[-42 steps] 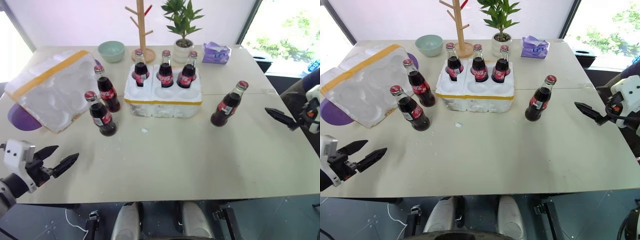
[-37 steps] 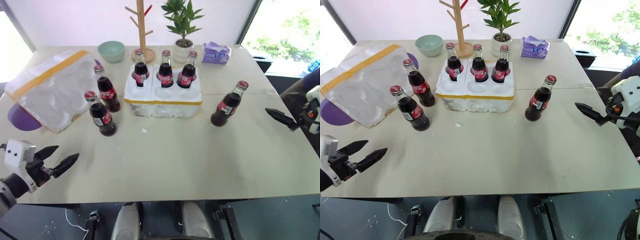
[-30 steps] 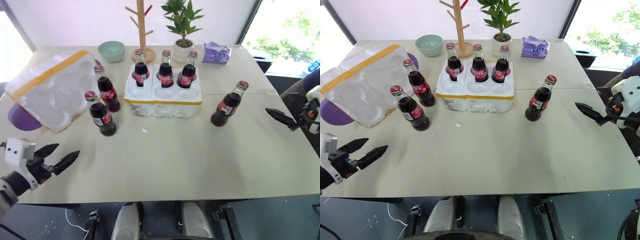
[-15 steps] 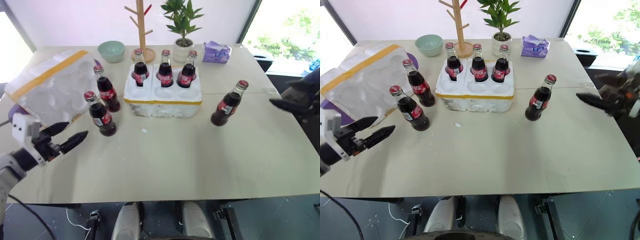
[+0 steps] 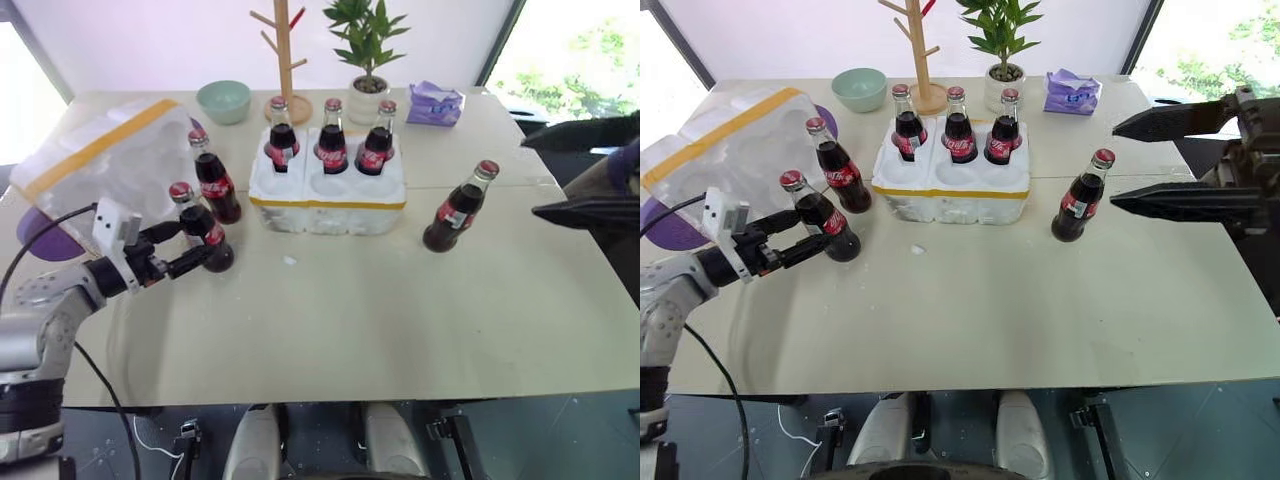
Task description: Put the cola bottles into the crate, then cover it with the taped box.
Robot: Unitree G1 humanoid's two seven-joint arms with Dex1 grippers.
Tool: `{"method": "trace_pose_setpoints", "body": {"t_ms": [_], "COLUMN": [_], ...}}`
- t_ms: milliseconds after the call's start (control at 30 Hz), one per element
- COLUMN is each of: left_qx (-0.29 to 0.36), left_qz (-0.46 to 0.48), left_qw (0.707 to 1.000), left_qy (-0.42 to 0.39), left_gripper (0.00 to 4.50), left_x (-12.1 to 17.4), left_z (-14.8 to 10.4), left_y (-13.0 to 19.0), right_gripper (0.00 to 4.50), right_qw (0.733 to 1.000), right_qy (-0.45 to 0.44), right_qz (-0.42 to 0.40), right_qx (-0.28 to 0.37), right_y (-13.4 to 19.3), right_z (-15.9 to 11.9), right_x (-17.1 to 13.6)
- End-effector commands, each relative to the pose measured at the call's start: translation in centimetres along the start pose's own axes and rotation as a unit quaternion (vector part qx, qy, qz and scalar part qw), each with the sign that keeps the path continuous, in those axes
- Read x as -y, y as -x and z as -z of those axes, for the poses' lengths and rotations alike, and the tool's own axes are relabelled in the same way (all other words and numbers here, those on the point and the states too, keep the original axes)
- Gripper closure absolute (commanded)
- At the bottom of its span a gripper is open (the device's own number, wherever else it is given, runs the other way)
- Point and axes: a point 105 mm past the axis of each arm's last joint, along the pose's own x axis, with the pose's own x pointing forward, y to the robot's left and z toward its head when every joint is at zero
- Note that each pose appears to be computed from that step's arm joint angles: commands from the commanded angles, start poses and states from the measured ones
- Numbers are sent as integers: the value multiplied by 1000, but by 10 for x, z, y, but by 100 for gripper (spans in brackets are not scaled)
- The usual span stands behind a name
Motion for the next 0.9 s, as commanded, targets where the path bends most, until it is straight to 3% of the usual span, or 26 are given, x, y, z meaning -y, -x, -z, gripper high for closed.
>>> {"method": "trace_pose_setpoints", "body": {"t_ms": [33,167,267,333,533,733,900], "left_qx": [7,12,12,4,-19,20,60], "left_qz": [12,11,16,20,92,161,267], "left_qw": [1000,1000,999,999,995,986,962], "left_qy": [-23,-22,-25,-32,-26,-34,-19], "left_gripper": [4,4,79,168,166,166,166], "left_x": [1,-3,-2,-2,17,23,56], "left_z": [-4,-3,-3,-2,-23,-90,-135], "left_y": [-9,-15,-13,-9,9,3,-22], "right_gripper": [0,0,0,0,0,0,0], "right_qw": [1000,1000,999,999,1000,999,999], "right_qy": [27,26,26,26,9,14,13], "right_qz": [-2,-1,3,6,18,25,30], "right_qx": [0,12,18,20,18,23,28], "right_y": [-2,-8,-11,-12,-15,-19,-21], "right_z": [-10,-11,-12,-11,-4,0,3], "right_x": [-11,-13,-13,-12,-7,-5,-3]}}
